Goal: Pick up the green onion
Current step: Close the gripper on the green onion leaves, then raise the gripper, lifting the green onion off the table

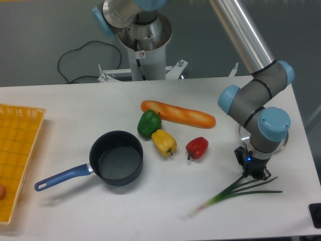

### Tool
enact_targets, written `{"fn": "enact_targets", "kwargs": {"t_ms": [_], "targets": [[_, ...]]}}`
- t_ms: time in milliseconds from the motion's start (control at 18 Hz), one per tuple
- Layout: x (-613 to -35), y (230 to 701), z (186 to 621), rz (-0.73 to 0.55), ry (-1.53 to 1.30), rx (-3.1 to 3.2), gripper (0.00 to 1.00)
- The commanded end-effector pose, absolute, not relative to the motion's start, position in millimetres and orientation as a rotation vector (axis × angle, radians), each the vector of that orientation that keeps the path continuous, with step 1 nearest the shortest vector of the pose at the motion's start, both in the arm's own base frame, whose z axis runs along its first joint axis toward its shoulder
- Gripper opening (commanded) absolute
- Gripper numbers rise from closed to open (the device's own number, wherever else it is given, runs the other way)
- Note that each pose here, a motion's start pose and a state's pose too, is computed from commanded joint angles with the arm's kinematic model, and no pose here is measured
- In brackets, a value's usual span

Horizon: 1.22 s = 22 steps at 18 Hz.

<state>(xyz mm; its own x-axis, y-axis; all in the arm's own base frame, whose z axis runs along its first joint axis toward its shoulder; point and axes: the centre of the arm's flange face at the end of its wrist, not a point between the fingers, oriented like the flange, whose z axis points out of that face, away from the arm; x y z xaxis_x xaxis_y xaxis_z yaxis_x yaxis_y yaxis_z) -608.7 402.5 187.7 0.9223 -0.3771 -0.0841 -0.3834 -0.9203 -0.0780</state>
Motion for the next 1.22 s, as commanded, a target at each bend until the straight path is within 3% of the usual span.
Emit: {"fn": "enact_targets", "kwargs": {"t_ms": [444, 1222], "targets": [[-594, 394, 230, 0.152, 0.589, -2.984, 0.09], [-567, 360, 316, 0.109, 0.576, -3.097, 0.11]]}}
